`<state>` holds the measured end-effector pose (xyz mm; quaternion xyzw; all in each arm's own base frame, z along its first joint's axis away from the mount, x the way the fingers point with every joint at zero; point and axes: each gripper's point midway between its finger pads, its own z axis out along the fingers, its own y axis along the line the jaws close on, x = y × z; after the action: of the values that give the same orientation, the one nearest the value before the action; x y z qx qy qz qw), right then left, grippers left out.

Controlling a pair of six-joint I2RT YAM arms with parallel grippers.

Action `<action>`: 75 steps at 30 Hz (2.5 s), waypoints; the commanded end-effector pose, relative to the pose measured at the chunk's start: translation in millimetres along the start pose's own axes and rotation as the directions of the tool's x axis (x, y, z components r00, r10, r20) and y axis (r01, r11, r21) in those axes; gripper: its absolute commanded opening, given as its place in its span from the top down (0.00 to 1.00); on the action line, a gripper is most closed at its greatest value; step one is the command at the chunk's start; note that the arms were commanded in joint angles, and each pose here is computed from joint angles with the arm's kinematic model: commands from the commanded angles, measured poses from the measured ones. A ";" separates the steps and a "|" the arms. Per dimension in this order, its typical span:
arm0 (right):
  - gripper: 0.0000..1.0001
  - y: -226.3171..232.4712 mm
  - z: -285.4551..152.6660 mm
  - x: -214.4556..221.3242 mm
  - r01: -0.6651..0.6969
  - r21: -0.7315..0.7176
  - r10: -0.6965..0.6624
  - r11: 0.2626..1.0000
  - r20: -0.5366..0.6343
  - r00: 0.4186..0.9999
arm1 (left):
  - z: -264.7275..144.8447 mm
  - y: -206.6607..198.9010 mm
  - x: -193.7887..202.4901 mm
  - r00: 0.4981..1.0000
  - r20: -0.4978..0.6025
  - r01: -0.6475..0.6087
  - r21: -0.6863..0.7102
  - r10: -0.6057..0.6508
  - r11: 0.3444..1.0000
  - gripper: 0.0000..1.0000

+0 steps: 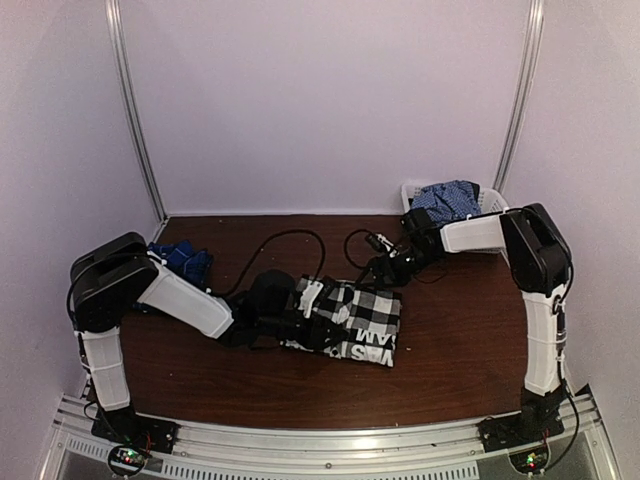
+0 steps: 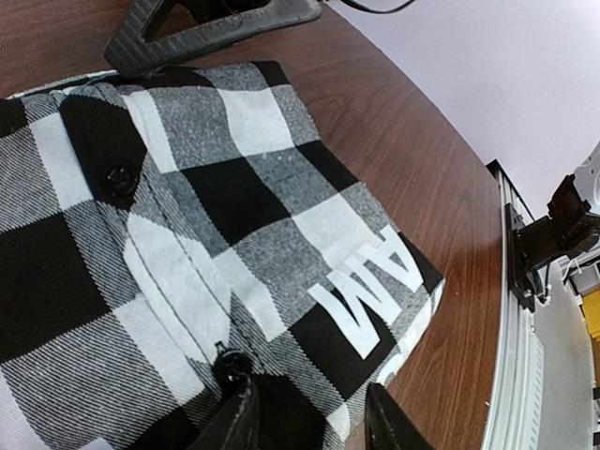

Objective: Fold and stack the long sleeve shirts
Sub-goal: Pick up the square-folded shirt from the center of the board, then turn over the square-folded shirt at the center of the board.

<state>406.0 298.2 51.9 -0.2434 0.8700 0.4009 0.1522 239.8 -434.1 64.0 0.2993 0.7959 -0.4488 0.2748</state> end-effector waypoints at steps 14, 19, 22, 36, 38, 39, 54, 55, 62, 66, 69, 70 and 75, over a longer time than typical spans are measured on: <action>0.18 10.0 31.0 56.6 0.066 -0.097 -0.090 0.993 -0.270 0.959 | -1.8 16.2 20.9 0.999 -0.045 -0.031 -0.068 0.028 0.997 0.60; 0.24 20.4 33.3 63.2 0.078 -0.141 -0.117 0.987 -0.297 0.948 | -8.5 20.7 29.0 0.998 -0.056 -0.041 -0.090 0.036 0.995 0.60; 0.26 28.9 34.9 69.3 0.102 -0.154 -0.147 0.983 -0.323 0.935 | -11.1 23.1 33.3 0.997 -0.068 -0.052 -0.103 0.045 0.993 0.60; 0.53 56.1 53.2 92.0 0.065 -0.292 -0.169 0.954 -0.346 0.923 | -16.9 25.2 31.9 0.996 -0.057 -0.070 -0.127 0.063 0.989 0.60; 0.62 61.0 53.4 90.9 0.057 -0.325 -0.170 0.944 -0.332 0.928 | -18.3 26.2 31.8 0.997 -0.055 -0.069 -0.134 0.062 0.989 0.60; 0.68 64.0 52.9 90.1 0.053 -0.345 -0.172 0.937 -0.324 0.930 | -19.0 26.1 31.2 0.997 -0.051 -0.068 -0.136 0.062 0.988 0.60; 1.00 37.6 -53.0 40.9 0.034 0.144 -0.025 0.989 -0.069 0.997 | -79.1 25.0 -32.8 0.992 0.104 -0.035 -0.324 0.072 0.946 0.51; 1.00 30.4 -69.1 37.4 0.004 0.252 0.008 0.968 -0.047 0.999 | -87.3 28.2 -37.9 0.991 0.114 -0.022 -0.341 0.064 0.940 0.50; 1.00 11.7 -206.7 6.7 -0.114 0.778 0.000 0.618 0.144 0.990 | -147.7 53.9 -75.9 0.973 0.229 0.114 -0.365 -0.029 0.924 0.43; 1.00 12.4 -253.3 3.7 -0.131 0.914 -0.037 0.383 0.157 0.987 | -174.8 77.7 -82.3 0.961 0.265 0.186 -0.401 -0.081 0.897 0.43; 1.00 13.1 -259.8 7.4 -0.088 0.975 -0.053 0.204 0.101 0.993 | -189.6 95.9 -83.2 0.957 0.271 0.225 -0.461 -0.105 0.858 0.42; 1.00 11.9 -253.8 10.6 -0.064 0.983 -0.042 0.170 0.072 0.996 | -193.0 99.8 -83.4 0.956 0.270 0.232 -0.472 -0.110 0.851 0.42; 1.00 10.8 -215.3 25.4 0.060 0.998 -0.021 0.000 -0.060 0.998 | -204.0 102.9 -88.1 0.953 0.284 0.235 -0.490 -0.101 0.840 0.41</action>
<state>372.7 136.8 191.8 -0.0975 0.9298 -0.2082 0.2875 333.7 -236.5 137.8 0.0893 0.8790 -0.2724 0.3811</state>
